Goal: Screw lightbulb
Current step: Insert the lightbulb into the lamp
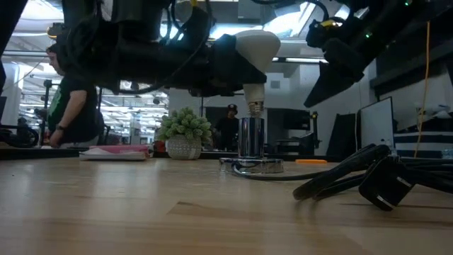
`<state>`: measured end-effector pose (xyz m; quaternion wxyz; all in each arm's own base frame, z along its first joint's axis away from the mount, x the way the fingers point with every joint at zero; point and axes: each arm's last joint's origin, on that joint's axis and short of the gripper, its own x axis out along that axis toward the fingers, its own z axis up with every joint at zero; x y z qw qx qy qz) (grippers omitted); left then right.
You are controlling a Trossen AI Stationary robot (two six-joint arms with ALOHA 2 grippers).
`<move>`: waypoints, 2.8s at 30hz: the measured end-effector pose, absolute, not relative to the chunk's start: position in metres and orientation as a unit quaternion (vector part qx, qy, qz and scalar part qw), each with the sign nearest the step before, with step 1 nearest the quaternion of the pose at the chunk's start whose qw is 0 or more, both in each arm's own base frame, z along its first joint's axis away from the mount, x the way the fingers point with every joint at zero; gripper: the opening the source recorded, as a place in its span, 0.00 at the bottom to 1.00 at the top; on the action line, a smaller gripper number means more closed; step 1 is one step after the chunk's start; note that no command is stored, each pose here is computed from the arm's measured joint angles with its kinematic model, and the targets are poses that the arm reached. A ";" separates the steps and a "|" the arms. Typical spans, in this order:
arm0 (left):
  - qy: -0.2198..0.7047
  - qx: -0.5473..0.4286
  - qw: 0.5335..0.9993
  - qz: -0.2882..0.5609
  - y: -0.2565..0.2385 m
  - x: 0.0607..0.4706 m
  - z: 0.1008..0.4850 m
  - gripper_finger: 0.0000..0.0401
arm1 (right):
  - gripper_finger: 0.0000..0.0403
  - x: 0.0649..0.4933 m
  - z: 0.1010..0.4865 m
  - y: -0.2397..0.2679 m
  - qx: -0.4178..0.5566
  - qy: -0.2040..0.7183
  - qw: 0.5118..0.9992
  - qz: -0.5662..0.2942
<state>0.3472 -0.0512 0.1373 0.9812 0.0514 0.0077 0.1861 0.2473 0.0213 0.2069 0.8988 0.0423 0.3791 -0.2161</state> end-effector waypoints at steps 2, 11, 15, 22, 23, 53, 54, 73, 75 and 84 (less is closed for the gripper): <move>0.023 0.056 0.981 0.186 -0.051 0.347 0.142 0.44 | 0.05 0.246 0.205 0.021 0.047 0.380 0.897 -0.219; 0.065 0.027 0.980 0.186 -0.050 0.346 0.139 0.44 | 0.05 0.249 0.207 0.022 0.055 0.364 0.904 -0.218; 0.071 0.021 0.980 0.185 -0.050 0.346 0.137 0.44 | 0.05 0.251 0.209 0.022 0.059 0.349 0.910 -0.216; 0.075 0.023 0.980 0.185 -0.050 0.346 0.136 0.44 | 0.05 0.253 0.211 0.022 0.060 0.337 0.915 -0.216; 0.075 0.023 0.980 0.185 -0.050 0.346 0.136 0.44 | 0.05 0.253 0.211 0.022 0.060 0.337 0.915 -0.215; 0.087 0.023 0.979 0.186 -0.049 0.345 0.134 0.44 | 0.05 0.299 0.135 0.026 0.058 0.386 0.902 -0.186; 0.087 0.023 0.979 0.186 -0.049 0.345 0.134 0.44 | 0.05 0.299 0.131 0.025 0.058 0.392 0.899 -0.188; 0.089 0.023 0.978 0.185 -0.049 0.345 0.133 0.44 | 0.05 0.306 0.115 0.028 0.103 0.409 0.897 -0.133; 0.091 0.023 0.978 0.185 -0.049 0.345 0.133 0.44 | 0.05 0.306 0.115 0.028 0.106 0.409 0.898 -0.126; 0.104 0.029 0.977 0.186 -0.049 0.344 0.129 0.44 | 0.05 0.306 0.115 0.028 0.108 0.411 0.897 -0.120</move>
